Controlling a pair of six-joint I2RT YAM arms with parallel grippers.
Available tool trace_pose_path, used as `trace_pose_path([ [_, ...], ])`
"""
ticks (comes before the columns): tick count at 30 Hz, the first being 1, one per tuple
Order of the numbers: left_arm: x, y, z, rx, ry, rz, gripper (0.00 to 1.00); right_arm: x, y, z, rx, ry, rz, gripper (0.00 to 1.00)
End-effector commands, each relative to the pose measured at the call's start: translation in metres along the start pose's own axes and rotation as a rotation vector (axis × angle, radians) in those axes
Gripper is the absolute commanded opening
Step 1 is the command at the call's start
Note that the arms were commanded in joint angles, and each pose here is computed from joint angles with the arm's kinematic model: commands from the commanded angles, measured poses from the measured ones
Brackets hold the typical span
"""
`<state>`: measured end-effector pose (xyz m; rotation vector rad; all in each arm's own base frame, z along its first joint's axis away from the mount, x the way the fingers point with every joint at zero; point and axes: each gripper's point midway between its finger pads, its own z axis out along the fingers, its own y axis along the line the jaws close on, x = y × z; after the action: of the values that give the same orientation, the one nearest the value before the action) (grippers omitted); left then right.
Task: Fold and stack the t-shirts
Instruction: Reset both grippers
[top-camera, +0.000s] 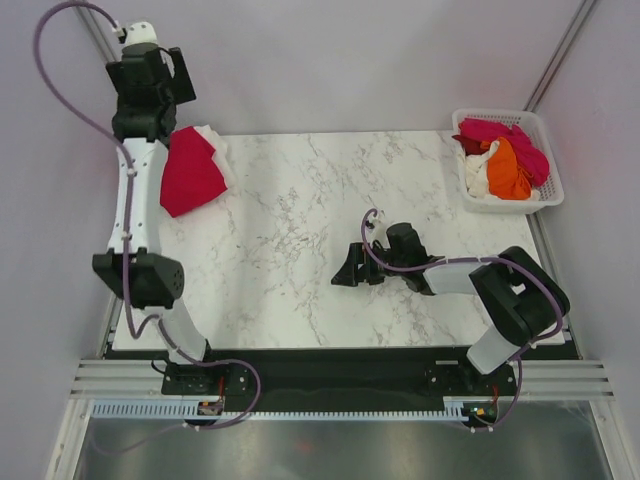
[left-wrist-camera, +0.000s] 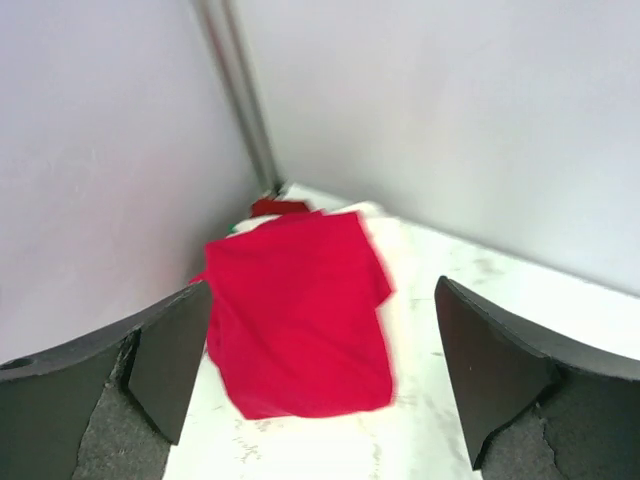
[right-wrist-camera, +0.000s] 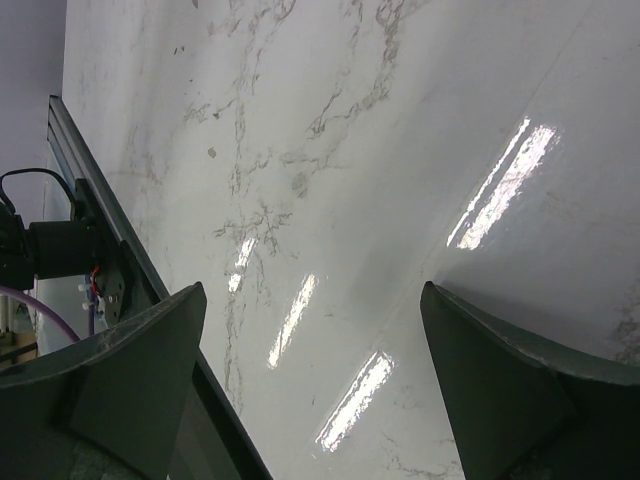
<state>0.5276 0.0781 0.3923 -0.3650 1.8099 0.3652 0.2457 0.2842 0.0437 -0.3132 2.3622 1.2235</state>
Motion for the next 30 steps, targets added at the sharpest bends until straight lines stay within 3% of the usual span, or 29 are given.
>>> trace_pose_path([
  [1, -0.017, -0.022, -0.05, 0.22, -0.02, -0.12, 1.0, 0.031, -0.024, -0.01, 0.113, 0.056, 0.042, 0.98],
  [3, -0.007, -0.032, -0.078, 0.328, 0.007, -0.137, 1.0, 0.022, -0.015, -0.016, 0.095, 0.009, 0.009, 0.98],
  [4, 0.02, -0.037, -0.079, 0.351, 0.072, -0.153, 1.0, 0.023, -0.015, -0.02, 0.102, 0.003, 0.007, 0.98],
  [6, 0.024, -0.038, -0.109, 0.419, 0.08, -0.187, 1.0, 0.014, -0.009, -0.028, 0.117, -0.039, -0.013, 0.98],
  [8, 0.057, -0.049, -0.123, 0.498, 0.169, -0.216, 1.0, 0.007, -0.006, -0.036, 0.154, -0.055, -0.03, 0.98],
  [9, 0.058, -0.047, -0.141, 0.524, 0.164, -0.238, 1.0, -0.015, 0.01, -0.045, 0.149, -0.116, -0.089, 0.98],
  [10, 0.088, -0.05, -0.145, 0.541, 0.237, -0.248, 1.0, -0.03, 0.009, -0.052, 0.201, -0.167, -0.111, 0.98],
  [12, 0.101, -0.057, -0.177, 0.619, 0.254, -0.254, 1.0, -0.063, 0.029, -0.076, 0.241, -0.253, -0.163, 0.98],
  [13, 0.134, -0.059, -0.182, 0.627, 0.329, -0.26, 1.0, -0.076, 0.029, -0.086, 0.293, -0.295, -0.196, 0.98],
  [15, 0.158, -0.064, -0.204, 0.684, 0.377, -0.26, 1.0, -0.101, 0.048, -0.111, 0.317, -0.378, -0.235, 0.98],
  [22, 0.243, -0.052, -0.273, 0.805, 0.499, -0.28, 1.0, -0.133, 0.079, -0.155, 0.342, -0.516, -0.269, 0.98],
  [25, 0.257, -0.042, -0.288, 0.815, 0.463, -0.282, 1.0, -0.13, 0.08, -0.166, 0.352, -0.544, -0.238, 0.98],
  [30, 0.237, -0.033, -0.311, 0.859, 0.328, -0.288, 1.0, -0.119, 0.072, -0.196, 0.43, -0.604, -0.206, 0.98],
])
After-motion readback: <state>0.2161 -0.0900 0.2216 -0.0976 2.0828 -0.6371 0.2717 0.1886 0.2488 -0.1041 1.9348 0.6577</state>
